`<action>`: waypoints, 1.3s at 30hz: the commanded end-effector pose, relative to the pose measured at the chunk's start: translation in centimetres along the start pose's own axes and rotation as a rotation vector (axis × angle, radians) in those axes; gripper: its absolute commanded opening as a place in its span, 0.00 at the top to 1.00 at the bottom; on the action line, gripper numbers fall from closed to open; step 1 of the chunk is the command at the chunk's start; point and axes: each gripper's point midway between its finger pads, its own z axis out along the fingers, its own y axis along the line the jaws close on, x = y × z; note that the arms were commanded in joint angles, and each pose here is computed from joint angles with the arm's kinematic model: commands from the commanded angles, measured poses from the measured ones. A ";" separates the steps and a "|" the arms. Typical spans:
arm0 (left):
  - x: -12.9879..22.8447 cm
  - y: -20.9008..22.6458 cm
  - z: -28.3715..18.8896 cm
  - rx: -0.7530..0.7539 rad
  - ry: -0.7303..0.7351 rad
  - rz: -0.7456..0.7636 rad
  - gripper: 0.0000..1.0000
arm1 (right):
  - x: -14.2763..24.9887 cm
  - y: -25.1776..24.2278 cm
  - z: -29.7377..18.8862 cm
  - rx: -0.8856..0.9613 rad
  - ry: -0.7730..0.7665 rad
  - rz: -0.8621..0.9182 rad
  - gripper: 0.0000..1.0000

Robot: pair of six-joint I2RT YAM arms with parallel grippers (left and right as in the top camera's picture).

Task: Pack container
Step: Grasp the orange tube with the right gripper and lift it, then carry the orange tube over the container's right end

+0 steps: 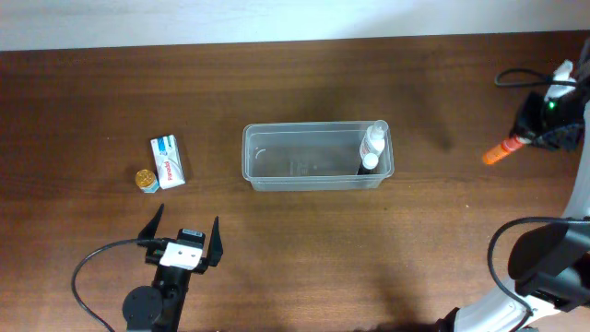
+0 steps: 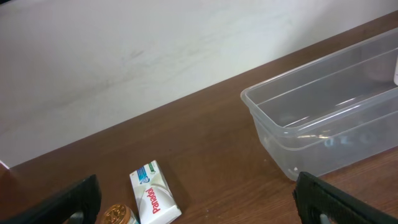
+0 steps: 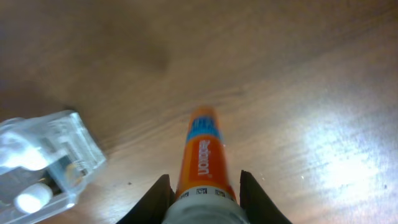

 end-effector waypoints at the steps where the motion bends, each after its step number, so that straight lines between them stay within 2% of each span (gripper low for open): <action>1: 0.2 0.2 0.0 -0.012 0.003 -0.006 0.01 | -0.7 3.8 -3.7 -0.049 -0.094 -0.098 0.73; 11: 0.2 0.2 0.0 -0.012 0.003 -0.006 0.00 | 1.2 12.9 -9.0 -0.134 -0.190 -0.315 0.73; 25: 0.2 0.2 0.0 -0.012 0.003 -0.006 0.01 | 6.2 24.7 -10.3 -0.278 -0.243 -0.586 0.73; 32: 0.2 0.2 0.0 -0.012 0.003 -0.006 0.01 | 8.2 27.9 -10.6 -0.323 -0.253 -0.661 0.72; 39: 0.2 0.2 0.0 -0.012 0.003 -0.006 0.01 | 9.1 29.4 -8.6 -0.291 -0.217 -0.704 0.72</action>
